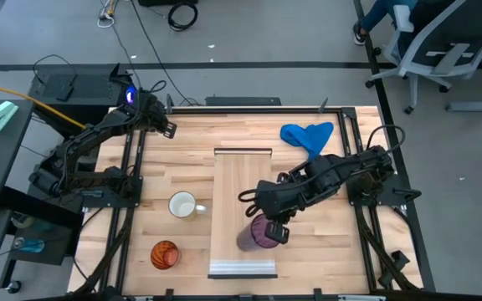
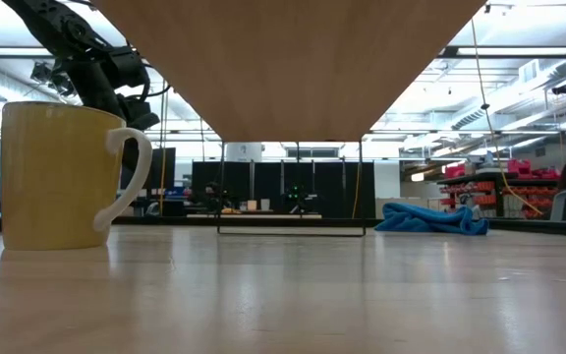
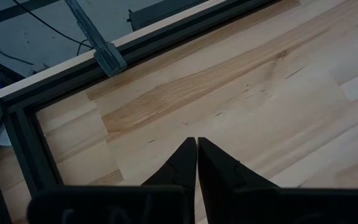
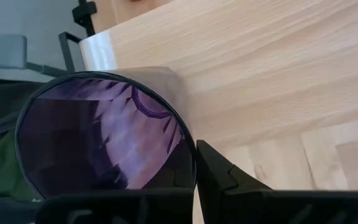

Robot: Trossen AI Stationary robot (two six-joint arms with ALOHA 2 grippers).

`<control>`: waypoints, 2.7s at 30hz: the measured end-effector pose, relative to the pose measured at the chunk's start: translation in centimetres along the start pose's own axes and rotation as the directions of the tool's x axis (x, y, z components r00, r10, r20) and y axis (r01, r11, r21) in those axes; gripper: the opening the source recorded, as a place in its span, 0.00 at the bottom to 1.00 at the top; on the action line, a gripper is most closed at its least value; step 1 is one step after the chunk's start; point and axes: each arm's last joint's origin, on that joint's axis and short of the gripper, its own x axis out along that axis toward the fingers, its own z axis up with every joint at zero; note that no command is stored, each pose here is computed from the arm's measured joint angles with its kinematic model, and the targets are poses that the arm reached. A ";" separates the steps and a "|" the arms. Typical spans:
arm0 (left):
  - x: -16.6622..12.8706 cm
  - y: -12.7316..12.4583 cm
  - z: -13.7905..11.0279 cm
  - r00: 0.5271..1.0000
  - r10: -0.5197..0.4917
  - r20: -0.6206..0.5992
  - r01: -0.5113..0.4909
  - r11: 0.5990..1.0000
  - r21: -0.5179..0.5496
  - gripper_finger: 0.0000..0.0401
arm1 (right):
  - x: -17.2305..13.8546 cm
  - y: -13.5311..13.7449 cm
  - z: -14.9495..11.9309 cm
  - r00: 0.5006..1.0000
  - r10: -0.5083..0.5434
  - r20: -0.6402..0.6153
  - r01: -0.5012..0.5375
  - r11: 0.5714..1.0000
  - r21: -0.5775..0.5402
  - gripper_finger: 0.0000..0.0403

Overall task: Stack small to large cups/mugs on shelf
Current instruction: Put the purple cup on the shelf

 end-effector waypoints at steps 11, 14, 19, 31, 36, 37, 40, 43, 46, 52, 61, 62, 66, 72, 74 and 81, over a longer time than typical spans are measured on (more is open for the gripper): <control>0.0 0.0 0.0 1.000 0.000 0.000 0.000 1.000 0.000 0.07 | 0.0 1.2 -0.8 1.000 0.026 0.003 -0.026 0.998 -0.050 0.01; 0.0 0.0 0.0 1.000 0.000 0.000 0.000 1.000 0.000 0.06 | 0.0 1.8 -1.1 0.998 0.052 0.019 -0.051 0.996 -0.069 0.02; 0.0 0.0 0.0 1.000 0.000 0.000 0.000 1.000 0.000 0.04 | -0.1 1.9 -1.1 0.998 0.052 0.028 -0.049 0.996 -0.080 0.02; 0.0 0.0 0.0 1.000 0.000 0.000 0.000 1.000 -0.001 0.07 | 0.0 1.1 -0.2 0.998 0.028 0.051 -0.024 0.997 -0.069 0.02; 0.0 0.0 0.0 1.000 0.000 0.000 0.000 1.000 -0.001 0.06 | 0.0 1.1 -0.3 0.998 0.030 0.052 -0.026 0.997 -0.069 0.04; 0.0 0.0 0.0 1.000 0.000 0.000 0.000 1.000 -0.001 0.05 | 0.0 1.1 -0.3 0.998 0.028 0.054 -0.024 0.997 -0.067 0.04; 0.0 0.0 0.0 1.000 0.000 0.000 0.000 1.000 -0.001 0.05 | 0.0 1.1 -0.2 0.998 0.025 0.056 -0.022 0.998 -0.055 0.07; 0.0 0.0 0.0 1.000 0.000 0.000 0.000 1.000 -0.001 0.05 | 0.0 1.1 -0.2 0.998 0.025 0.058 -0.022 0.998 -0.053 0.09; 0.0 0.0 0.0 1.000 0.000 0.000 0.000 1.000 0.000 0.06 | 0.2 1.2 -0.1 0.998 0.023 0.056 -0.020 0.998 -0.051 0.10; 0.0 0.0 0.0 1.000 0.000 0.000 0.000 1.000 0.000 0.08 | 0.9 1.4 0.1 0.998 0.022 0.050 -0.020 0.998 -0.055 0.12; 0.0 0.0 0.0 1.000 0.000 0.000 0.000 1.000 0.000 0.06 | 0.9 1.8 0.5 0.994 0.059 0.088 -0.053 0.996 -0.065 0.16; 0.0 0.0 0.0 1.000 0.000 0.000 0.000 1.000 0.000 0.06 | 0.9 1.8 0.5 0.994 0.063 0.093 -0.057 0.996 -0.070 0.17; 0.0 0.0 0.0 1.000 0.000 0.000 0.000 1.000 0.000 0.07 | 0.9 1.9 0.5 0.993 0.067 0.096 -0.060 0.995 -0.076 0.21; 0.0 0.0 0.0 1.000 0.000 0.000 0.000 1.000 0.000 0.09 | 0.9 1.8 0.9 0.990 0.079 0.116 -0.069 0.994 -0.085 0.25; 0.0 0.0 0.0 1.000 0.000 0.000 0.000 1.000 0.000 0.09 | 0.8 1.8 1.0 0.988 0.089 0.128 -0.077 0.992 -0.100 0.26; 0.0 0.0 0.0 1.000 0.000 0.000 0.000 1.000 0.000 0.07 | -1.7 1.1 0.5 0.979 0.112 0.173 -0.094 0.990 -0.109 0.26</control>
